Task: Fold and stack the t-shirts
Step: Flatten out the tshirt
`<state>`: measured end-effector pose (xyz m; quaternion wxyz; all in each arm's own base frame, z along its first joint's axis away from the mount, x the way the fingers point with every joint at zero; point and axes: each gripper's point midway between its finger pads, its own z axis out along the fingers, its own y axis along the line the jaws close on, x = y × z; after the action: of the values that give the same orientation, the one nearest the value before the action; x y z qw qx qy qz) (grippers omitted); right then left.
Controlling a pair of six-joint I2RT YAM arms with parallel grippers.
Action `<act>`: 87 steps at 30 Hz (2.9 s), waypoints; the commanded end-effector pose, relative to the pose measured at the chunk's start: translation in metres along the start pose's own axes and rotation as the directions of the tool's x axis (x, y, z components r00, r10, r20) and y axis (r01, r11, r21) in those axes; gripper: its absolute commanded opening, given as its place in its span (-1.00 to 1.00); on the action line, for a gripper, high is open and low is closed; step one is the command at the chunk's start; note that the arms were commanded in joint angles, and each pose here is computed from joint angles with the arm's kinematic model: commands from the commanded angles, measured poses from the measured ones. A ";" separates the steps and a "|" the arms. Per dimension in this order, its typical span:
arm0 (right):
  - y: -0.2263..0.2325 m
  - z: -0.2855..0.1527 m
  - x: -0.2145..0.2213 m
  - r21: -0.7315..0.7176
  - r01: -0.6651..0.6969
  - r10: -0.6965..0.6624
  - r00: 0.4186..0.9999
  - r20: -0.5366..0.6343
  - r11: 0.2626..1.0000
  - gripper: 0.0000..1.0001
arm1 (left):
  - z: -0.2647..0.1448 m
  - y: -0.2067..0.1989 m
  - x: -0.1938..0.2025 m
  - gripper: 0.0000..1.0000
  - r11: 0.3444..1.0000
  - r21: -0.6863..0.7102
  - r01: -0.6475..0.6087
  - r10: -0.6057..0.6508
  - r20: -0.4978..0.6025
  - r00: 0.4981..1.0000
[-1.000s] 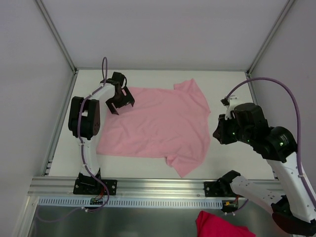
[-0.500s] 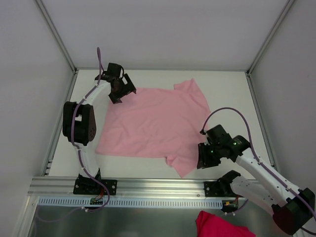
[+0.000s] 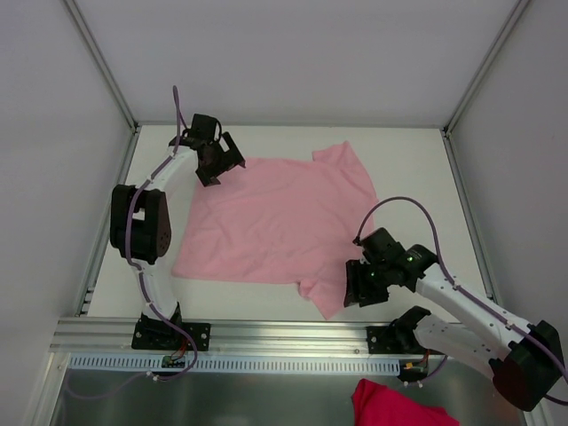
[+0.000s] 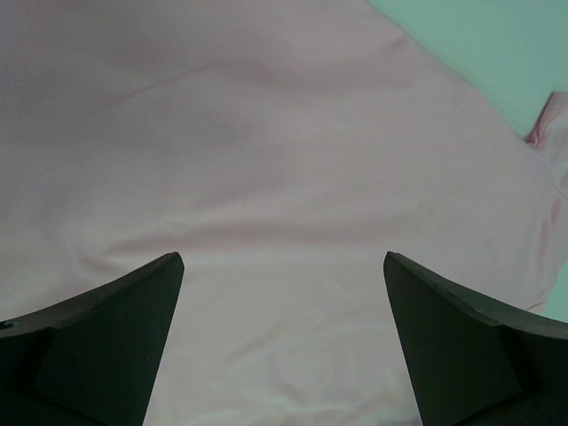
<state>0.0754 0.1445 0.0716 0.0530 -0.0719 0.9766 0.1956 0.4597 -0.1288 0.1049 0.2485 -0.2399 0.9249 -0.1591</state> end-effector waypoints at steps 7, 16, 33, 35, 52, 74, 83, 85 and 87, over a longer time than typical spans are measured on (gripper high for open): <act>-0.009 0.033 -0.010 0.120 -0.051 0.051 0.999 0.004 0.991 0.03 | -0.048 -0.023 -0.012 0.97 0.995 0.100 -0.029 0.022 0.074 0.997; -0.003 0.061 -0.022 0.199 -0.004 0.010 1.000 -0.030 0.980 0.00 | -0.064 -0.021 -0.012 0.97 0.993 0.105 -0.055 0.044 0.101 0.994; 0.000 0.070 -0.029 0.263 0.037 -0.032 0.999 -0.023 0.964 -0.02 | -0.069 -0.016 -0.008 0.97 0.992 0.104 -0.071 0.060 0.108 0.992; 0.001 0.070 -0.031 0.261 0.037 -0.033 0.999 -0.019 0.964 -0.06 | -0.068 -0.016 -0.007 0.98 0.992 0.103 -0.073 0.063 0.103 0.993; -0.003 0.060 -0.046 0.339 0.053 -0.058 0.998 0.007 0.939 -0.98 | -0.067 -0.008 -0.011 0.98 0.992 0.083 -0.092 0.083 0.108 0.991; 0.022 0.003 -0.028 0.294 0.166 -0.114 0.976 -0.186 0.941 -0.98 | -0.070 -0.010 -0.020 0.98 0.991 0.084 -0.107 0.097 0.118 0.988; 0.003 -0.028 0.003 0.340 0.192 -0.094 0.954 -0.284 0.921 -0.98 | -0.072 -0.016 -0.028 0.97 0.988 0.095 -0.126 0.113 0.125 0.986; -0.005 -0.031 0.011 0.362 0.187 -0.075 0.951 -0.300 0.913 -0.98 | -0.071 -0.016 -0.028 0.97 0.987 0.098 -0.123 0.111 0.121 0.986; -0.013 -0.032 0.020 0.377 0.177 -0.058 0.950 -0.306 0.909 -0.98 | -0.071 -0.016 -0.027 0.97 0.987 0.102 -0.125 0.113 0.119 0.986</act>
<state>0.0775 0.1422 0.0877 -0.0347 -0.1489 0.9882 0.0038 0.4433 -0.1165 0.1633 0.3064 -0.1912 0.9173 -0.1676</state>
